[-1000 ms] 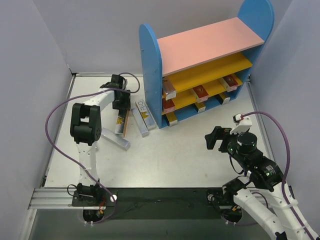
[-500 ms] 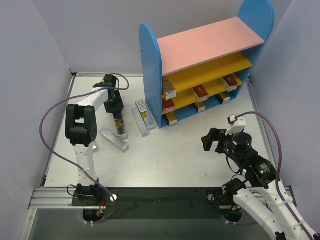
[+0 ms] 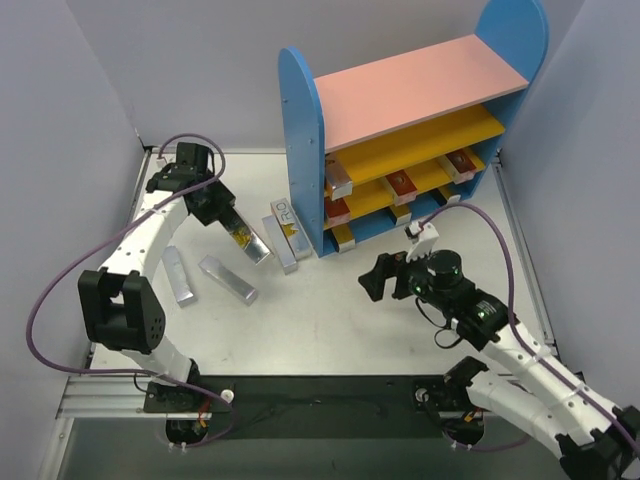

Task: Place and organize the toothpastes onto the shelf
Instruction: Pick up the toothpaste from the center of the board.

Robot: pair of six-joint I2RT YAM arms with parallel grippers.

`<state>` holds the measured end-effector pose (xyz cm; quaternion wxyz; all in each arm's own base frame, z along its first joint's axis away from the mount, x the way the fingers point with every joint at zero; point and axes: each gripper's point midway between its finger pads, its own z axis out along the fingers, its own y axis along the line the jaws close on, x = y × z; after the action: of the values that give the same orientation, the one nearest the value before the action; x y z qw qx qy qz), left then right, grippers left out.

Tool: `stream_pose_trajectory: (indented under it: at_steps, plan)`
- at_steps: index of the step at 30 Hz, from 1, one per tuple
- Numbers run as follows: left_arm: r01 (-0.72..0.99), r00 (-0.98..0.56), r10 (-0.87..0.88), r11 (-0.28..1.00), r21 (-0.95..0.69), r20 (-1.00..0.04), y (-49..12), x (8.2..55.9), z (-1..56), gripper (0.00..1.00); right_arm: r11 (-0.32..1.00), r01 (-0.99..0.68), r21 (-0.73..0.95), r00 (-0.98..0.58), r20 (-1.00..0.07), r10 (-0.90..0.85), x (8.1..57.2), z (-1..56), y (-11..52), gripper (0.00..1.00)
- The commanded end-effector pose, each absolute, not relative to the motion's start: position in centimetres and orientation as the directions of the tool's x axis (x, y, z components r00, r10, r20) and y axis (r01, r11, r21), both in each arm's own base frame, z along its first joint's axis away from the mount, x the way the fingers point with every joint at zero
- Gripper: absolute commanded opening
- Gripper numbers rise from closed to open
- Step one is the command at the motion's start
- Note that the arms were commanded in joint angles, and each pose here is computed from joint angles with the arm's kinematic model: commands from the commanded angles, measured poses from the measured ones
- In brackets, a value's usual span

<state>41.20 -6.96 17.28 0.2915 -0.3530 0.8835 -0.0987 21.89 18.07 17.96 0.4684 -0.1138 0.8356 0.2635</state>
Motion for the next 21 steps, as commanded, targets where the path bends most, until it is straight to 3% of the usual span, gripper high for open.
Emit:
stream_pose_trajectory:
  at_steps: [1, 11, 21]
  plan:
    - [-0.611, -0.503, -0.801, 0.596, -0.521, -0.325, -10.5, 37.9, 19.9, 0.25, 0.714, -0.571, 0.405, -0.471, -0.874, 0.118, 22.8, 21.2, 22.7, 0.96]
    - [-0.608, -0.42, -0.898, 0.386, -0.694, -0.131, -17.0, 33.3, 22.6, 0.25, 0.518, -0.631, 0.577, -0.533, -0.808, 0.25, 23.6, 24.2, 28.8, 0.96]
    - [-0.608, -0.355, -0.928, 0.324, -0.725, -0.117, -17.9, 31.9, 23.4, 0.25, 0.35, -0.639, 0.685, -0.599, -0.728, 0.333, 21.6, 26.8, 30.7, 0.93]
